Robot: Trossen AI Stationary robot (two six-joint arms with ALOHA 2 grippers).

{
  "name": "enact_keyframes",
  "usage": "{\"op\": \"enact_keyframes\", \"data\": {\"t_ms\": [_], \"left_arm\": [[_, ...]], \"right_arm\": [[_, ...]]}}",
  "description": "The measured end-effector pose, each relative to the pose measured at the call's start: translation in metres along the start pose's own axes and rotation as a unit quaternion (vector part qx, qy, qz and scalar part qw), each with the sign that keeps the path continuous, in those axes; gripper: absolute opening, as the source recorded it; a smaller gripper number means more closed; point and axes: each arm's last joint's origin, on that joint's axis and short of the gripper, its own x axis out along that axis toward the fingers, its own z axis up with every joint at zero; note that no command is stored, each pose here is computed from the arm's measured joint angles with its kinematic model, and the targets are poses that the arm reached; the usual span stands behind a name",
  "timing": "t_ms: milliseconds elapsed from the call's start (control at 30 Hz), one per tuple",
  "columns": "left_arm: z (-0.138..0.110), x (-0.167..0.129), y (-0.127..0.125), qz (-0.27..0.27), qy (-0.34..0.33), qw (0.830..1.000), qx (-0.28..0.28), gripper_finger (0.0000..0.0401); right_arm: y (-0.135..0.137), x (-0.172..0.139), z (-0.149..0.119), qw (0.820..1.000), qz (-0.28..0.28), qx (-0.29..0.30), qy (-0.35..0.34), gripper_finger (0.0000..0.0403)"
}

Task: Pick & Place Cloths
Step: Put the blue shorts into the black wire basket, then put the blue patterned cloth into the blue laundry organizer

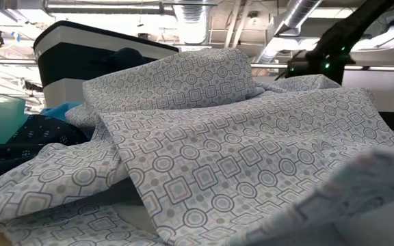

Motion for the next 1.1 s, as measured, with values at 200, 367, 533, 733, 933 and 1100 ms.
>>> {"op": "enact_keyframes", "data": {"t_ms": [200,367,533,733,933,1100], "left_arm": [[0.0,0.0,0.0,0.0,0.0,1.0,-0.001,0.0121],[0.0,0.0,0.0,0.001,-0.001,1.0,-0.001,0.0121],[0.0,0.0,0.001,0.013,-0.002,1.0,0.001,0.0121],[0.0,0.0,0.001,0.017,-0.002,1.0,0.004,0.0121],[-0.023,-0.01,-0.011,-0.02,0.127,0.99,0.058,0.0124],[-0.047,-0.025,-0.038,-0.061,0.234,0.968,0.063,0.0147]], "right_arm": [[-0.003,0.0,0.004,1.0,0.006,0.004,0.028,0.0008],[-0.004,-0.005,0.003,0.999,-0.02,-0.006,0.028,0.0059],[-0.007,-0.03,0.005,1.0,-0.025,-0.008,-0.002,0.0142],[-0.013,-0.09,0.013,0.996,-0.039,0.008,-0.077,0.0249],[-0.014,-0.169,0.005,0.988,-0.045,0.011,-0.148,0.0269],[-0.007,-0.226,-0.017,0.969,-0.032,0.042,-0.243,0.0269]]}}
